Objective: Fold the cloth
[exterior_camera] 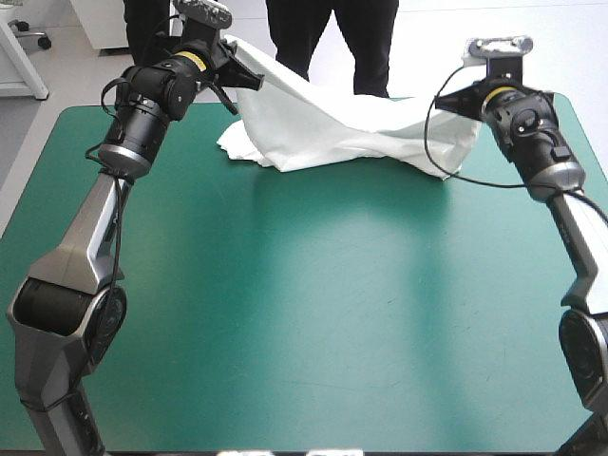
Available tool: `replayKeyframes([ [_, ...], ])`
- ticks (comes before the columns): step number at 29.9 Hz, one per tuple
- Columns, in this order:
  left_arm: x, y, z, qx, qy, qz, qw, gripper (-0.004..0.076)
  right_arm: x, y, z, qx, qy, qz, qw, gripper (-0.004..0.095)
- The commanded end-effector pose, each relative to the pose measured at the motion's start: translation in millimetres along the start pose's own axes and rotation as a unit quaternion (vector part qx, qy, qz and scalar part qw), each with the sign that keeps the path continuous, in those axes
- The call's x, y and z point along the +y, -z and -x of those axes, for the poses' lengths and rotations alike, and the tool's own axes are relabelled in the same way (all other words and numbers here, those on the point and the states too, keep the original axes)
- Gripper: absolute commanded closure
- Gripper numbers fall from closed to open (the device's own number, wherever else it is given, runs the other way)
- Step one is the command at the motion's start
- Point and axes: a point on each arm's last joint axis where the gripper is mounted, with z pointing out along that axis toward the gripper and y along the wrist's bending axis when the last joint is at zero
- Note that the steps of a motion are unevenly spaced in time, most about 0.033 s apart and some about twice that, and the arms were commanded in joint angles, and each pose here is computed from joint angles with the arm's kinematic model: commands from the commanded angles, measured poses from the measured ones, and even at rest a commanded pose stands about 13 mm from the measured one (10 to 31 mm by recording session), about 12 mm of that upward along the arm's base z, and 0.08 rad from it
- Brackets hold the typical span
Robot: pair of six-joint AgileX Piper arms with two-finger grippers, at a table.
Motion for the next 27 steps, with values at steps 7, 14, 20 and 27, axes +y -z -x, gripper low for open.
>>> replayKeyframes([
  [7, -21, 66, -30, 0.031, 0.034, -0.028, 0.999, 0.0733, -10, 59, -50, 0.009, 0.005, 0.026, 1.0, 0.0925],
  [14, -53, 116, -98, 0.113, 0.07, -0.067, 0.989, 0.0733, -14, 95, -106, 0.09, -0.013, 0.043, 0.995, 0.0925],
  [20, -78, 162, -152, 0.19, 0.106, -0.094, 0.971, 0.0733, -12, 124, -157, 0.178, -0.033, 0.077, 0.98, 0.0925],
  [27, -97, 213, -201, 0.25, 0.16, -0.113, 0.948, 0.0733, -16, 162, -194, 0.221, -0.04, 0.089, 0.97, 0.0925],
])
